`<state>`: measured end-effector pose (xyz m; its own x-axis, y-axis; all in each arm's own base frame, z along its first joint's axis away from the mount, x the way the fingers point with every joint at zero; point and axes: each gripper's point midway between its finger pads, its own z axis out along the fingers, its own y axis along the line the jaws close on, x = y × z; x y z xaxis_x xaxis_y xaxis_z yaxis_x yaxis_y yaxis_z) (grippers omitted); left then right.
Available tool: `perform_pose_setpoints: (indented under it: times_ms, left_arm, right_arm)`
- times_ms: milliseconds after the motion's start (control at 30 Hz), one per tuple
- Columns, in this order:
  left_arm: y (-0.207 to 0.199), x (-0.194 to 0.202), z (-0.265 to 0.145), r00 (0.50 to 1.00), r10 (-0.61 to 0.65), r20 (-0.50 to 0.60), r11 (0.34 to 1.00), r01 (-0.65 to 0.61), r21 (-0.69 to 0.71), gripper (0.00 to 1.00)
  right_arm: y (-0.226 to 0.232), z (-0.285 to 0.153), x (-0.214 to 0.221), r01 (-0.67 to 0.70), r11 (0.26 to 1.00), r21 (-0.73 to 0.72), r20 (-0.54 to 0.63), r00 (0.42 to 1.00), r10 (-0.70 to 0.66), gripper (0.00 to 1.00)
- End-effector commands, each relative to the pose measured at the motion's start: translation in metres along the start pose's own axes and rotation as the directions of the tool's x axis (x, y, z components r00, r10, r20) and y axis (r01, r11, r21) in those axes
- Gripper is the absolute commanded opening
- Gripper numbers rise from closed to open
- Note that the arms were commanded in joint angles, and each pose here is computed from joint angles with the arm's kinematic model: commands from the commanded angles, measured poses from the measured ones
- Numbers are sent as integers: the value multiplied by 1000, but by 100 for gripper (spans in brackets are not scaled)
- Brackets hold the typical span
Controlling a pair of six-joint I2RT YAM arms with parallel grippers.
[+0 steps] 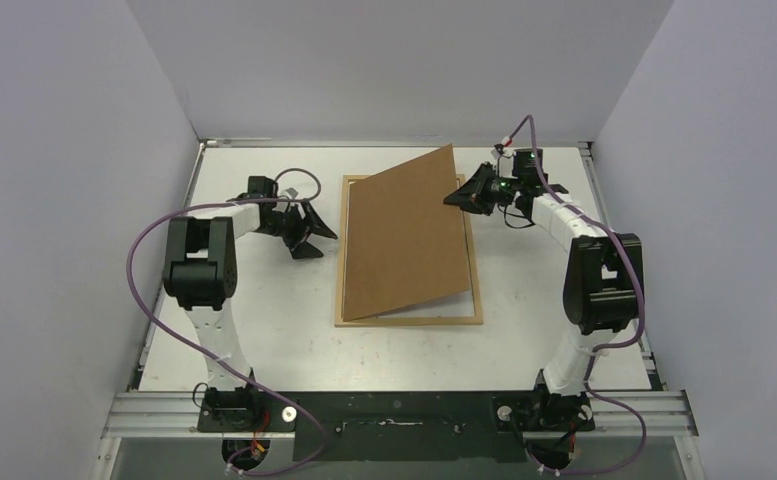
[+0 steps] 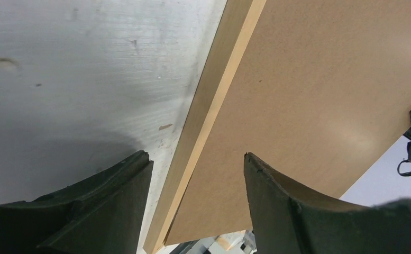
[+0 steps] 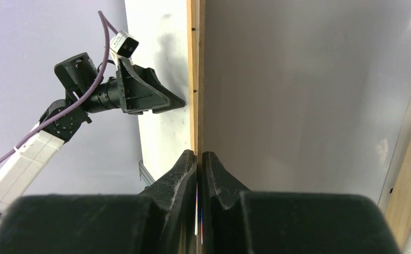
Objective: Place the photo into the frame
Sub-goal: Place the photo frame item in the photo frame.
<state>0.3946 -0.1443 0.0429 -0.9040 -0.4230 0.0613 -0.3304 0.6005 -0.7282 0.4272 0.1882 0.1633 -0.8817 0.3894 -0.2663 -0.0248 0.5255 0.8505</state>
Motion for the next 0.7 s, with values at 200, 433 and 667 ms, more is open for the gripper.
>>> perform_pose_setpoints:
  times_ms: [200,433,667]
  left_arm:
    - [-14,-2,22,997,77,-29,997,-76,7,55]
    - [-3,0,24,995,88,-39,996,-89,-31,46]
    - [8,0,25,993,110,-51,990,-113,-81,43]
  right_arm:
    - [1,8,-9,98,995,-36,21,995,-97,0]
    - [-5,9,-16,89,996,-12,50,995,-88,0]
    - [-6,13,-21,100,995,-19,61,993,-98,0]
